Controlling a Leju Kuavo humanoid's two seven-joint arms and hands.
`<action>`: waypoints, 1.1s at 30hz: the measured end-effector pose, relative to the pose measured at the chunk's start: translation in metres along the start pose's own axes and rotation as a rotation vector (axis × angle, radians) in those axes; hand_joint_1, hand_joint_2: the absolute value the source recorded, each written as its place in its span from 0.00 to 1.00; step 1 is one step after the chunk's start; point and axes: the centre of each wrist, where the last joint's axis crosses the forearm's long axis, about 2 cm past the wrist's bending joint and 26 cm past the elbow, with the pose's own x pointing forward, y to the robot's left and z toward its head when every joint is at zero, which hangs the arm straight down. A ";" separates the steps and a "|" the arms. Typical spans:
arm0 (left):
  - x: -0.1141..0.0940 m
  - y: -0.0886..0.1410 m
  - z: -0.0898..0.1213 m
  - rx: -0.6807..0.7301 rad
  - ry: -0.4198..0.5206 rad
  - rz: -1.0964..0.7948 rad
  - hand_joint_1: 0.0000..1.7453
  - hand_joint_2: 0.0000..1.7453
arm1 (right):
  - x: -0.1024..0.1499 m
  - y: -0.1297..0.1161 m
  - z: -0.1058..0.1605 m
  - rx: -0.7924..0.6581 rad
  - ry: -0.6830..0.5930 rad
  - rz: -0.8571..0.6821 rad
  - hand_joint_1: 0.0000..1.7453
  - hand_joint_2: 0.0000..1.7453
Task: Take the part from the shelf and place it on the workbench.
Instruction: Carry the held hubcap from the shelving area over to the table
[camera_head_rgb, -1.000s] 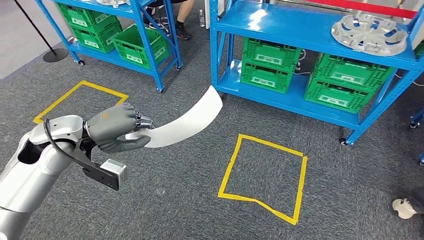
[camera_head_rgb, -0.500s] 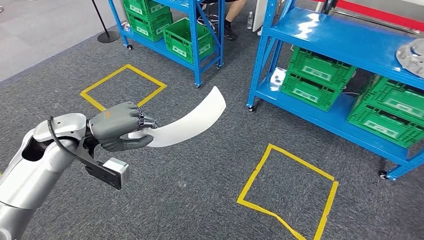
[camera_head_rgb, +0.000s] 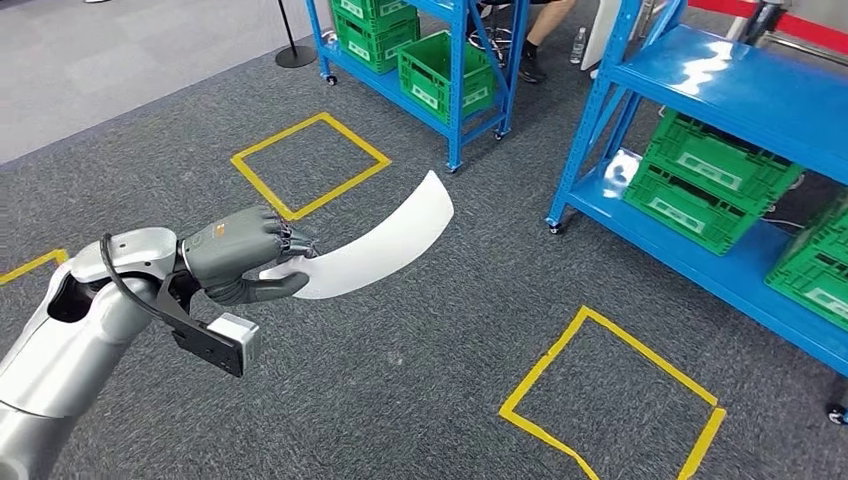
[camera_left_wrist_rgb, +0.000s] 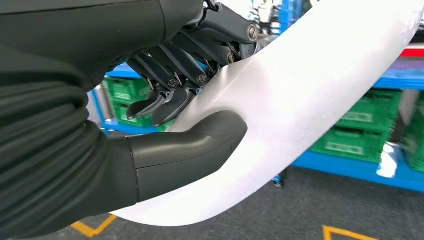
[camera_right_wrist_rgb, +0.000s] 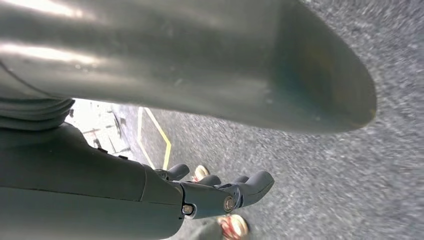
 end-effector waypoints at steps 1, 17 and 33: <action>0.000 0.002 -0.001 0.001 0.000 -0.007 1.00 1.00 | 0.000 0.000 0.000 -0.001 -0.001 -0.001 0.00 0.00; 0.001 0.011 -0.007 0.026 -0.015 -0.042 1.00 1.00 | -0.001 0.000 0.000 -0.004 0.000 -0.007 0.00 0.00; -0.003 0.004 0.006 0.033 0.014 -0.041 1.00 1.00 | 0.001 0.000 0.000 -0.004 -0.002 -0.001 0.00 0.00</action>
